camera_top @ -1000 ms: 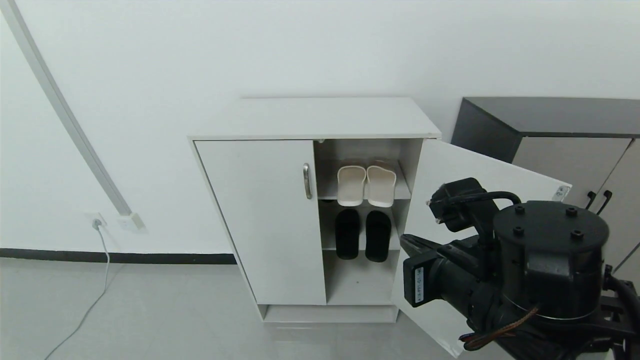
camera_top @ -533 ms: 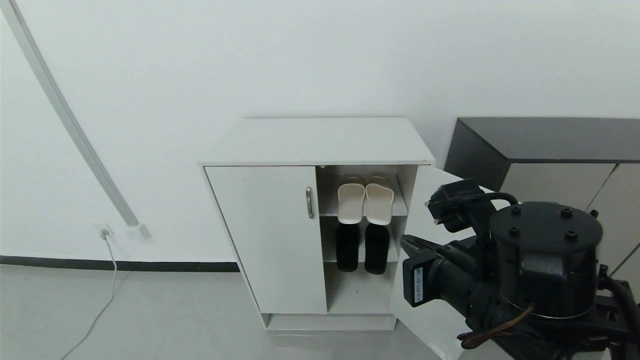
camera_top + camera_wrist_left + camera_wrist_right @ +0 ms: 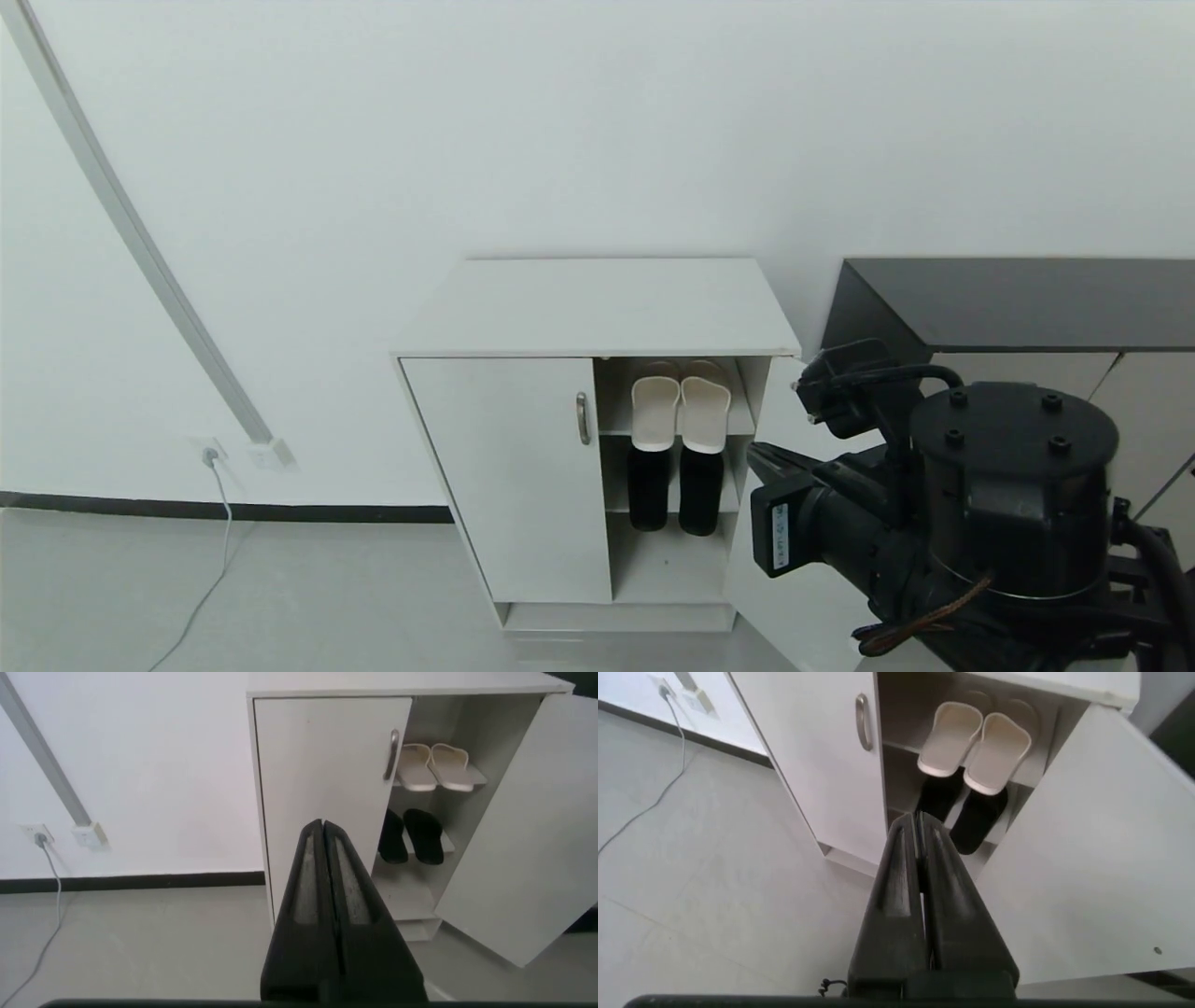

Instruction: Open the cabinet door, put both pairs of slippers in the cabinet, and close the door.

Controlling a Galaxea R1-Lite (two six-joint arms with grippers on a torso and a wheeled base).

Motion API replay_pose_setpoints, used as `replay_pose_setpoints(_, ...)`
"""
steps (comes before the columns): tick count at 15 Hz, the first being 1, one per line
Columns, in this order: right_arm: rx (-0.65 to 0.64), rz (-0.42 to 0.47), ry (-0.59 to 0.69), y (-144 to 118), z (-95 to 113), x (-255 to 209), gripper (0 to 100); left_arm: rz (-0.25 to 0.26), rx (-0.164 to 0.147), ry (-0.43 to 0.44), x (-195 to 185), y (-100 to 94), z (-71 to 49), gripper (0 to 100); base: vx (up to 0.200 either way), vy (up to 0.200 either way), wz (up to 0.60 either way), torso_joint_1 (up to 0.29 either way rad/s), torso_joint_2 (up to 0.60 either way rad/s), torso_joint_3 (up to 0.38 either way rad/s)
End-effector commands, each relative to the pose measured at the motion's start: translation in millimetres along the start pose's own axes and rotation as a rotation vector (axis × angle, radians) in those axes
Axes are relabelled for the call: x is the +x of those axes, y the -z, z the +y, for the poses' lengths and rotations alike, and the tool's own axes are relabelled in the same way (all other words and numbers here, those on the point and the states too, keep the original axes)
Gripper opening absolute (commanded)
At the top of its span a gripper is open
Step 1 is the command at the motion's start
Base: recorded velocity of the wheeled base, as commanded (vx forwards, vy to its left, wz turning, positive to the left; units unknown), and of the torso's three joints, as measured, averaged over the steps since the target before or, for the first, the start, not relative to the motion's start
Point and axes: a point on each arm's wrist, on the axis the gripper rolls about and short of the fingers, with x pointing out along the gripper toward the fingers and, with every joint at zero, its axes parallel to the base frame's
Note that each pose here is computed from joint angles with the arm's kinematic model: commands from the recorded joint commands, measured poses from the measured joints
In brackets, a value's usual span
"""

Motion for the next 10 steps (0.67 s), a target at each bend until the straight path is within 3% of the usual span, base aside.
replay_pose_setpoints(1, -0.002, 0.003, 0.001, 1.2, 0.2, 0.6, 0, 0.003, 0.0, 0.0, 0.1, 0.1, 0.0, 0, 0.0, 0.0, 0.0, 0.266, -0.57, -0.315)
replay_pose_setpoints(4, -0.001, 0.002, 0.001, 0.8, 0.1, 0.2, 0, 0.001, 0.0, 0.0, 0.1, 0.0, 0.0, 0, 0.0, 0.0, 0.0, 0.15, -0.33, -0.188)
replay_pose_setpoints(9, -0.006, 0.007, 0.002, 2.5, -0.1, 0.4, 0, 0.003, 0.0, 0.0, 0.1, 0.1, 0.0, 0, 0.0, 0.0, 0.0, 0.0, 0.0, 0.0)
replay_pose_setpoints(10, -0.011, 0.015, 0.003, 4.4, 0.3, 2.3, 0, 0.001, 0.0, -0.001, 0.1, 0.0, 0.0, 0, 0.0, 0.0, -0.6, 0.002, 0.0, 0.012)
